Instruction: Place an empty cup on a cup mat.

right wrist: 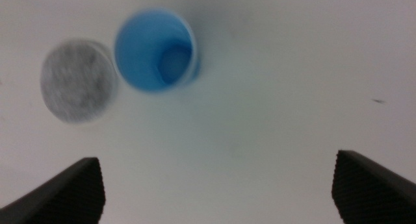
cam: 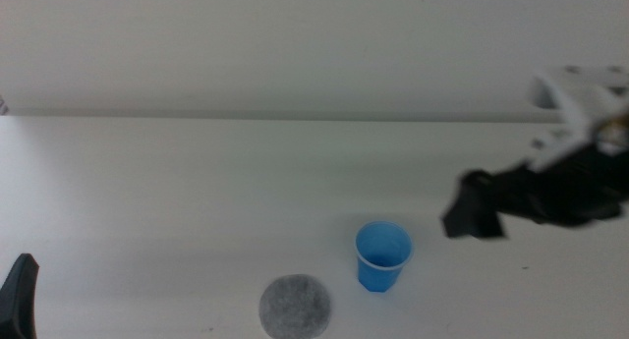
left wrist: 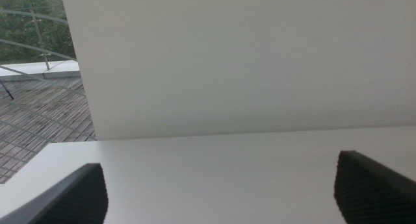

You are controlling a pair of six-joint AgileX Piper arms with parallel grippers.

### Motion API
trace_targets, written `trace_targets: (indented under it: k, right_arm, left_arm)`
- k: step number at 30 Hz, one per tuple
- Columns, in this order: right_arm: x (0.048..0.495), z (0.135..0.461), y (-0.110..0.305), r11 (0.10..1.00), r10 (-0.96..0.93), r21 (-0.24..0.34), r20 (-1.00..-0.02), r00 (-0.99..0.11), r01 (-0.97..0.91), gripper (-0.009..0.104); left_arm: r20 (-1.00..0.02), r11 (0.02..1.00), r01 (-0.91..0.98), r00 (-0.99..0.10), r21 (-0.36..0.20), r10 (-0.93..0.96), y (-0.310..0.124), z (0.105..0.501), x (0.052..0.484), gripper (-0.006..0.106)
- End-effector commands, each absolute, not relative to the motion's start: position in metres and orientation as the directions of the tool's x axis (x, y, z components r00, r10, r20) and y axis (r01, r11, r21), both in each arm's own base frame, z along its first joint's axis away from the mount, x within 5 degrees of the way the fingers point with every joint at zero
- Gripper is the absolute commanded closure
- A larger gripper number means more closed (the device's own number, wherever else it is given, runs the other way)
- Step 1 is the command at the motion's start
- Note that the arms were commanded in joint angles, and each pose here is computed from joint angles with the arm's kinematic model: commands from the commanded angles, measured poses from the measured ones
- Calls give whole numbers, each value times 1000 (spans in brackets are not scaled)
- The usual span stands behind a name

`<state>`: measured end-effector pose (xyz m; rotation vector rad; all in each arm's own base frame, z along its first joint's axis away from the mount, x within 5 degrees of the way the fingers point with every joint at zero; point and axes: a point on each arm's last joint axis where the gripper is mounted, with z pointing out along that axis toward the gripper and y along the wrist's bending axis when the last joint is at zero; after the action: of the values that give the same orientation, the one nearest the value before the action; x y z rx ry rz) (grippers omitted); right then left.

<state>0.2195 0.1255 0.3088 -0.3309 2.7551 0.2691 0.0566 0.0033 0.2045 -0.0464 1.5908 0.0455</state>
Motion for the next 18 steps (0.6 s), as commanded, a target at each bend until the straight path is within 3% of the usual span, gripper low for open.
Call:
trace_targets:
  k: [1, 8, 18]
  right_arm:
    - [240, 305, 139, 960, -171, 157, -330, -928, -233, 2]
    - [284, 282, 163, 983, -55, 159, -245, -968, -96, 9]
    - [288, 251, 184, 992, -47, 106, -189, -981, -68, 26]
  left_arm:
    - [-1000, 999, -48, -9, 0, 0, 3, 194, 55, 7]
    - [-1000, 999, -48, -9, 0, 0, 3, 194, 55, 7]
    - [-1000, 999, -48, -9, 0, 0, 3, 194, 55, 7]
